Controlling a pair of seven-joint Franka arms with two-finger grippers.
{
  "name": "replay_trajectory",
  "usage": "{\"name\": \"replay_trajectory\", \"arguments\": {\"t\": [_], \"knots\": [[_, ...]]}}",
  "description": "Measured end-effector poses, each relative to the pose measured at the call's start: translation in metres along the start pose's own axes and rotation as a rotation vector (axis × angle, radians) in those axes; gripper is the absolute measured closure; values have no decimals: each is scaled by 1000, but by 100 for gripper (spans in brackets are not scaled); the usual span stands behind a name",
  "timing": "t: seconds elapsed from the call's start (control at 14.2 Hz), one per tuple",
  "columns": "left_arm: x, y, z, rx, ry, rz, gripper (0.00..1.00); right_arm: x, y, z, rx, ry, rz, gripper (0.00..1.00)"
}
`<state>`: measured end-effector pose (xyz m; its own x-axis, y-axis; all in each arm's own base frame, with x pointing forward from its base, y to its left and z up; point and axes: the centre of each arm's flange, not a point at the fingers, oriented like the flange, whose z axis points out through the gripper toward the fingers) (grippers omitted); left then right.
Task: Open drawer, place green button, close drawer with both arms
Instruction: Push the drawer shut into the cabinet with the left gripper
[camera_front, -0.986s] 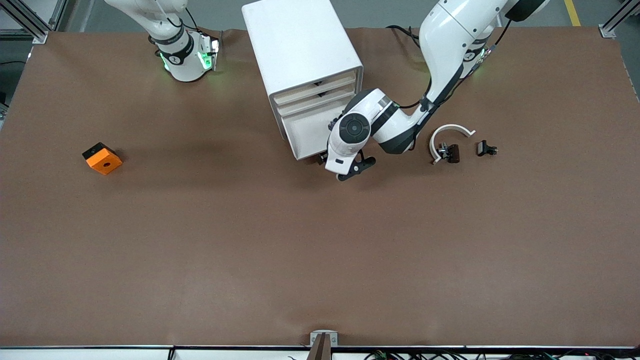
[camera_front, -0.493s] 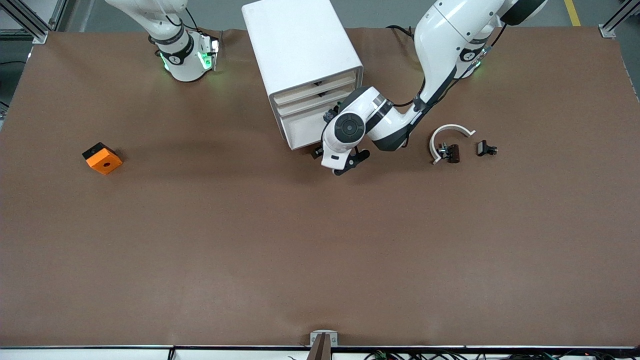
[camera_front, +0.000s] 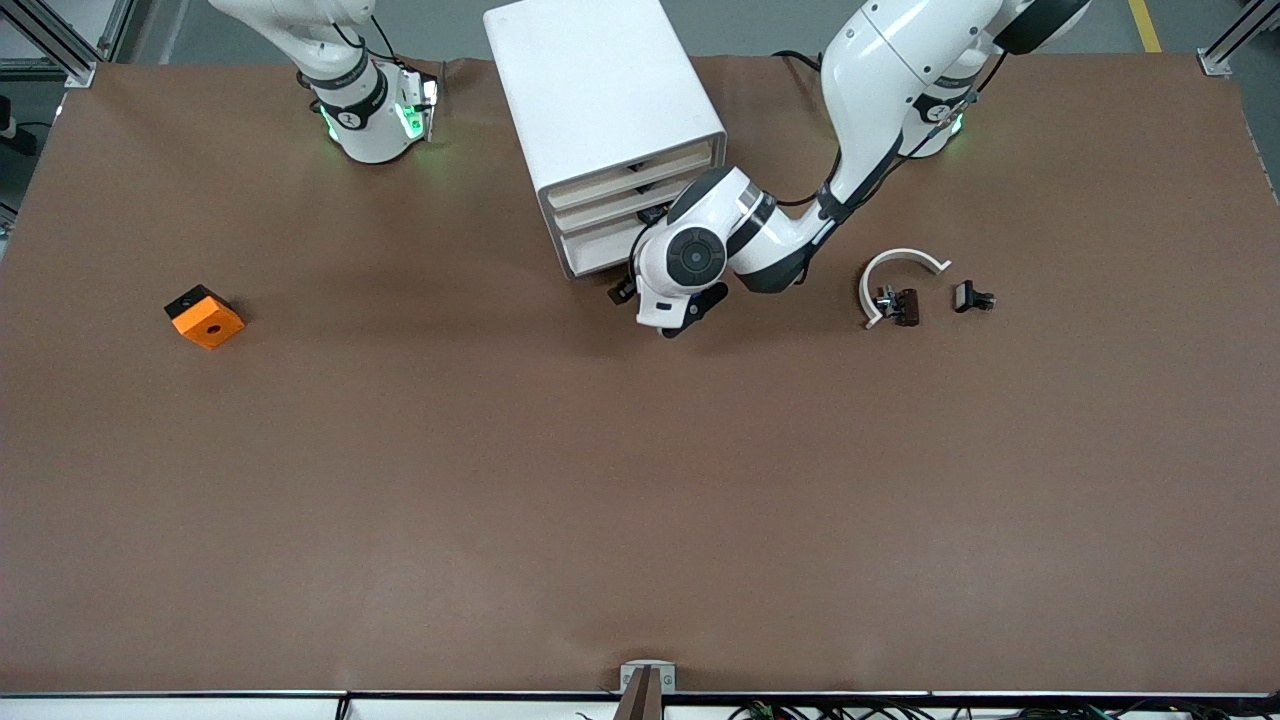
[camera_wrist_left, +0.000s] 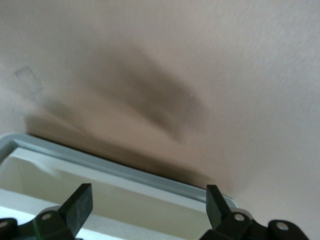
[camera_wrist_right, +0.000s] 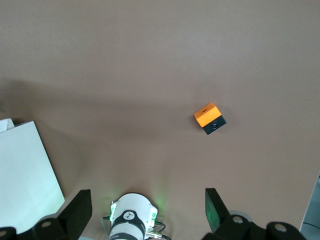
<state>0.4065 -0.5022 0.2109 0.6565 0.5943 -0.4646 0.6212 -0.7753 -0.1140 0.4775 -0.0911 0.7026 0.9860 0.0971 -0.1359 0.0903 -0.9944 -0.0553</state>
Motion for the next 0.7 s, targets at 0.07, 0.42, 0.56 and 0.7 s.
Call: {"name": "replay_trajectory", "arguments": {"t": [0.07, 0.42, 0.56, 0.7], "knots": [[-2, 0, 4, 4, -11, -4, 0, -1, -9, -1, -3, 1, 1, 0], [-8, -1, 18, 18, -72, -41, 0, -6, -21, -5, -13, 8, -1, 0], [-9, -2, 23, 24, -89, -51, 0, -7, -14, -5, -13, 12, 14, 0], [-10, -2, 24, 26, -91, -51, 0, -8, -10, -5, -14, 19, 21, 0]]}}
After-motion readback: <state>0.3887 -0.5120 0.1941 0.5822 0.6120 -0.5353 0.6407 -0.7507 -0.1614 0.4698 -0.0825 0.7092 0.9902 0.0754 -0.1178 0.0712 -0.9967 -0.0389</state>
